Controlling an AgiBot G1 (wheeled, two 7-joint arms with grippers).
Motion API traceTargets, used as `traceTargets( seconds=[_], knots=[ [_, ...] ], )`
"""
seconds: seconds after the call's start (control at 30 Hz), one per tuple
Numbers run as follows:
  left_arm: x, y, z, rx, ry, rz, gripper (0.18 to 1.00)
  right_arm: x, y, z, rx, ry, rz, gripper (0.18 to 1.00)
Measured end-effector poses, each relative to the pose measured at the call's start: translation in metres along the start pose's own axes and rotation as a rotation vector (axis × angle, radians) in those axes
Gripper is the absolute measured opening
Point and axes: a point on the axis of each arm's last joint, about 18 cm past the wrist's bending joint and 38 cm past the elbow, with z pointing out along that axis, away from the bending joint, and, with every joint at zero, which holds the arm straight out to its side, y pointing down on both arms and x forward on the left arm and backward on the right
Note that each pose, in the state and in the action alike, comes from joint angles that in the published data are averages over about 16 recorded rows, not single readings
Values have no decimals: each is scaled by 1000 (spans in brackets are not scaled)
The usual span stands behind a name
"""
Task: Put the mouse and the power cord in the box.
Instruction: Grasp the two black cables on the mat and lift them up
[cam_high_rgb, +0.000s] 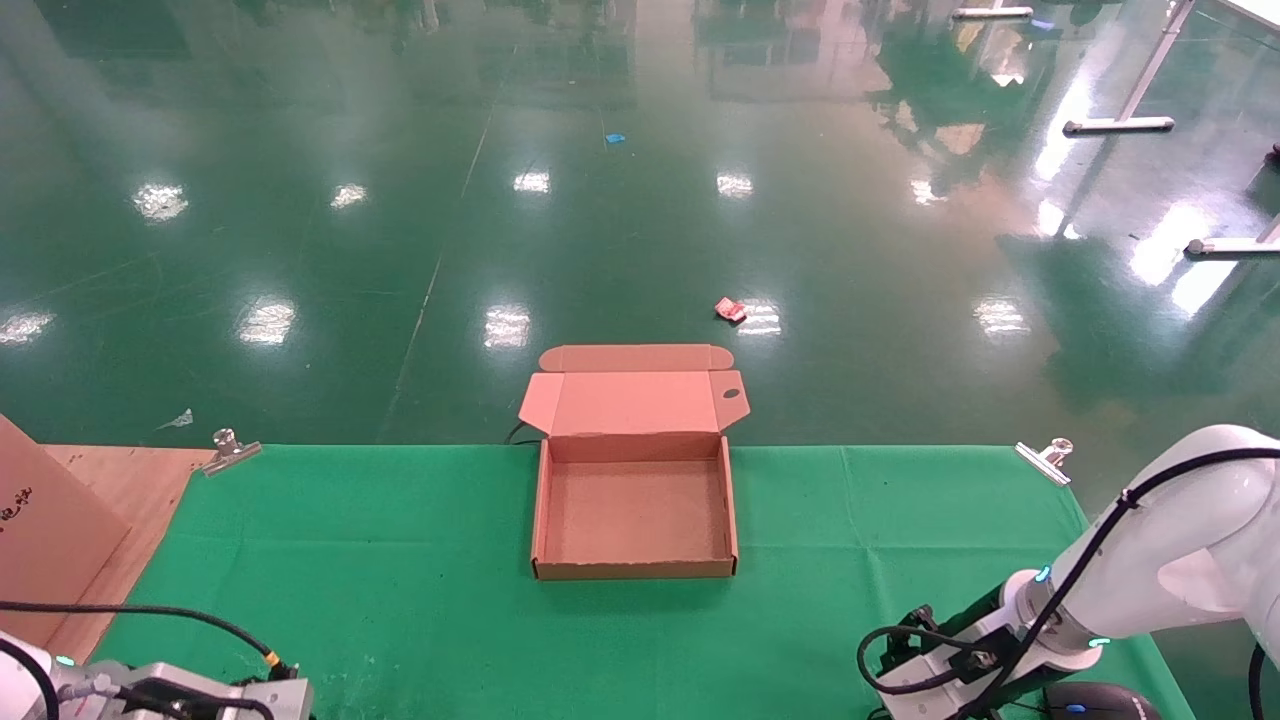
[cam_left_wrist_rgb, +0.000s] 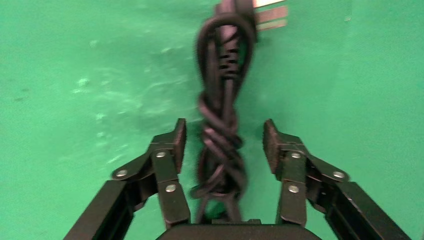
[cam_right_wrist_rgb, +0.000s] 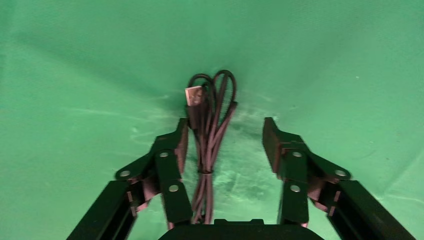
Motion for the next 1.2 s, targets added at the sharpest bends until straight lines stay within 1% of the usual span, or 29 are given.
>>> traceTargets(
  seconds=[0.07,0.23,0.43,0.6,0.77,0.9,1.03,1.2],
  knots=[
    [1,1,0,2,3,-2,641,-1,0,1,3,-5,1,643],
    [3,3,-1,6,7,-5,518,-4,-2,1,12,-15,3,516],
    [3,3,-4,9,10,-2,405,-4,-4,1,23,-19,7,385],
    [0,0,-12,15,14,7,353,-1,-4,-5,38,-9,16,311],
    [-8,-9,-27,33,11,29,331,8,-5,-21,69,21,24,277],
    [-22,-24,-48,56,0,62,325,21,-6,-43,104,62,26,266],
    [-42,-48,-78,82,-28,112,325,38,-8,-75,147,117,21,262],
    [-69,-89,-123,121,-79,184,325,63,-15,-124,196,191,-2,262]
  ],
)
